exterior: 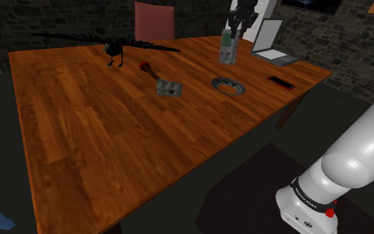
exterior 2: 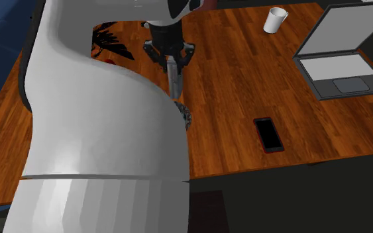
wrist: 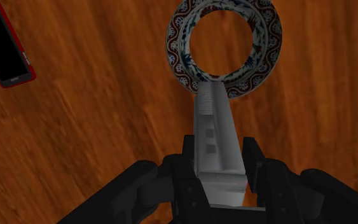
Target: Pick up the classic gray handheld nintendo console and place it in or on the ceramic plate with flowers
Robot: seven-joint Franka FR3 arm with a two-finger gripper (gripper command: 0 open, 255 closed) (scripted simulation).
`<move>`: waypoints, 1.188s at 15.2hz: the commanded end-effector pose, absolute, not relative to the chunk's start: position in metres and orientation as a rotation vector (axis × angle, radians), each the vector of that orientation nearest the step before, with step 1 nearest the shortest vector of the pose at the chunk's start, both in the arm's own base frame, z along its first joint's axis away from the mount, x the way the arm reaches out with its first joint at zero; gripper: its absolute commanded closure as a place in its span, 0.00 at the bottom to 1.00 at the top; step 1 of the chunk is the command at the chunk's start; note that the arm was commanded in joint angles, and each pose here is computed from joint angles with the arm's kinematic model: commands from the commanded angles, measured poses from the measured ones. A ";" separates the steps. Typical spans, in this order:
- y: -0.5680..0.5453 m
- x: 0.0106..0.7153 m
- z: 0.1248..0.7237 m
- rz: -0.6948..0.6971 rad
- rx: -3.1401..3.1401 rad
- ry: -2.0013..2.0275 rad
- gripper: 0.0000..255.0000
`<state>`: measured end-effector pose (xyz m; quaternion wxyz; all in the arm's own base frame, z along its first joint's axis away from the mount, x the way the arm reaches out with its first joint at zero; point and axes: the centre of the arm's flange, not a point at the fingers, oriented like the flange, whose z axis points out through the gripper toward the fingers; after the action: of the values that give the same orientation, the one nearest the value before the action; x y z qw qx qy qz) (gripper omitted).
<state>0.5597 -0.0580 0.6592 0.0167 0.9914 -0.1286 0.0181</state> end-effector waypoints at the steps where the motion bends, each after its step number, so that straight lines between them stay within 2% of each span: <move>1: -0.044 0.539 0.668 0.056 3.081 -0.400 1.00; 8: -0.007 0.470 0.692 0.056 3.081 -0.400 1.00; 18: -0.007 0.470 0.640 0.056 3.081 -0.400 1.00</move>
<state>0.4688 -0.0066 0.6454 0.0169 0.9914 -0.1288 0.0174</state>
